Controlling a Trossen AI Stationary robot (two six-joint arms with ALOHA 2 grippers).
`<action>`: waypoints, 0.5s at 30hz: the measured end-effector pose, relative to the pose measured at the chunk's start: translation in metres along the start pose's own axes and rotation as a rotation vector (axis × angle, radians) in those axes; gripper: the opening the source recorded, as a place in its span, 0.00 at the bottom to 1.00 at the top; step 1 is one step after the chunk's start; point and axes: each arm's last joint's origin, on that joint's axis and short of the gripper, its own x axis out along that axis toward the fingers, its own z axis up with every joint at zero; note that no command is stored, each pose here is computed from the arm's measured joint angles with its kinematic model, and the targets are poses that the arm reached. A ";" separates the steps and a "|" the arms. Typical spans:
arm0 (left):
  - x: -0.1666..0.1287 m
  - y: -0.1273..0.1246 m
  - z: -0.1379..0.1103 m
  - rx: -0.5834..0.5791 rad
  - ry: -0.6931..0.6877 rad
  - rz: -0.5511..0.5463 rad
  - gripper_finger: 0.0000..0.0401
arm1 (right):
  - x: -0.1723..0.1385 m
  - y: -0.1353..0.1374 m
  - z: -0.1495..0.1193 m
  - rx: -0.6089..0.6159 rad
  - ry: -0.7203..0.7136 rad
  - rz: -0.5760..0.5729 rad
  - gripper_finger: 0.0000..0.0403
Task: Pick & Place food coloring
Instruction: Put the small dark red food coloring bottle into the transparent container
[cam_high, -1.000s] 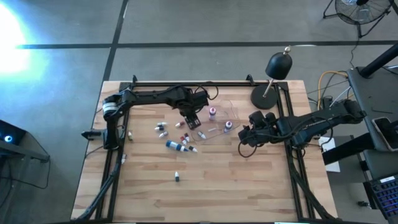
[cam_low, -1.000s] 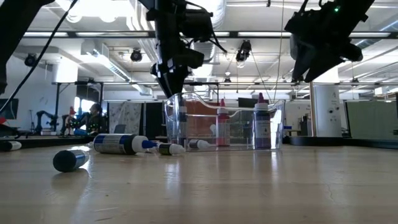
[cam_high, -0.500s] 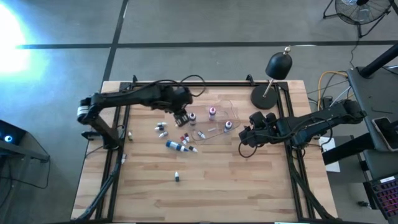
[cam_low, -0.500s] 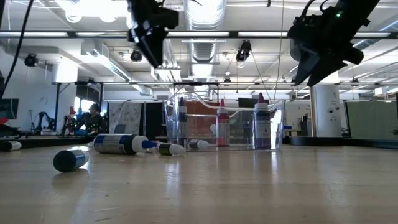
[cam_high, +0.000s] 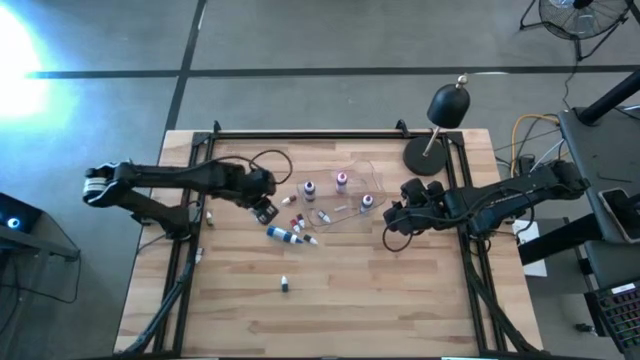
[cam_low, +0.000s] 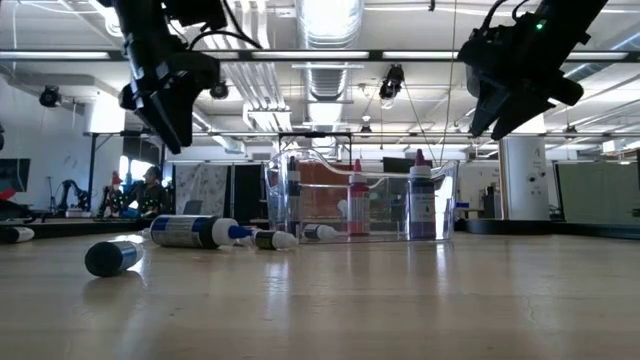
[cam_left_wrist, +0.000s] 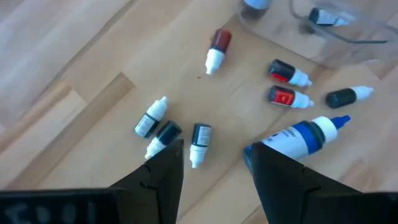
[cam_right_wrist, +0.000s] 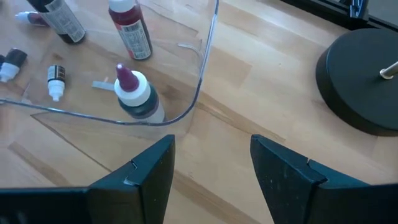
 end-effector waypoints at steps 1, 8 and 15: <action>0.000 0.002 -0.003 -0.010 -0.002 -0.001 0.40 | 0.000 0.000 0.001 0.005 -0.002 0.002 0.50; -0.002 0.010 -0.012 -0.041 -0.012 -0.009 0.40 | 0.004 -0.002 0.005 0.031 -0.006 -0.011 0.50; -0.002 0.010 -0.012 -0.041 -0.011 -0.008 0.40 | 0.006 -0.002 0.008 0.049 -0.012 -0.011 0.50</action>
